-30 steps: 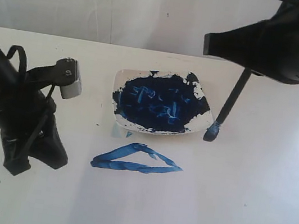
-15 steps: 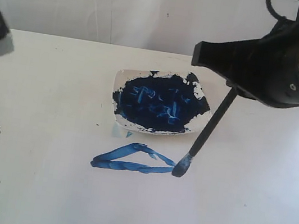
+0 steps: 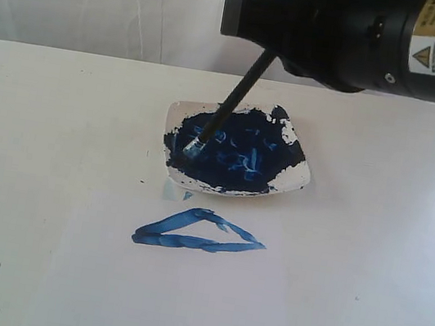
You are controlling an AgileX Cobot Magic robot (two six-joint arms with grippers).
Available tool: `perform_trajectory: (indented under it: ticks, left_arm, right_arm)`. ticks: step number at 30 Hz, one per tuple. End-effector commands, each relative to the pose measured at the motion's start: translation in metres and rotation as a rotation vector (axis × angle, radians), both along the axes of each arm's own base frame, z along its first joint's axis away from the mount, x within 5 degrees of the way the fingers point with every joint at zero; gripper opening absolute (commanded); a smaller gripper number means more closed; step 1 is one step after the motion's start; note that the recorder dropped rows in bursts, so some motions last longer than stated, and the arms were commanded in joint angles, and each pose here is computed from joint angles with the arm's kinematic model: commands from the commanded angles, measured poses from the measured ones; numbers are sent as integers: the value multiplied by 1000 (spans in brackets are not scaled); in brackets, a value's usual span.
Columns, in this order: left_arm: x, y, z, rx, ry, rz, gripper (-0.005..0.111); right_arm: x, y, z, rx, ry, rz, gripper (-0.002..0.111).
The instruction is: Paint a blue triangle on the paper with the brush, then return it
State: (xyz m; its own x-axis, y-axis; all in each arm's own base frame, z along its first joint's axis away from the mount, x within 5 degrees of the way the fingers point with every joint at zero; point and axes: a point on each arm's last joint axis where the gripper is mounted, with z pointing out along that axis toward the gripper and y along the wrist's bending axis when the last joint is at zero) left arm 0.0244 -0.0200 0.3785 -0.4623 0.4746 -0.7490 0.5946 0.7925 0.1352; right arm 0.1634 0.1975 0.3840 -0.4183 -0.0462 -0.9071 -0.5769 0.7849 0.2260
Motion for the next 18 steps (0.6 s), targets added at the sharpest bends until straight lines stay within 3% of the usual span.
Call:
perform_trajectory:
  ticks: [1, 8, 18]
  left_arm:
    - [-8, 2, -5, 23, 76, -8, 0]
    - [-10, 3, -7, 38, 103, -12, 0]
    - [-8, 4, -11, 58, 109, -6, 0]
  right_arm:
    - [-2, -1, 4, 43, -3, 2, 0]
    - [-1, -9, 20, 77, -81, -4, 0]
    - [51, -29, 44, 171, -82, -205, 0]
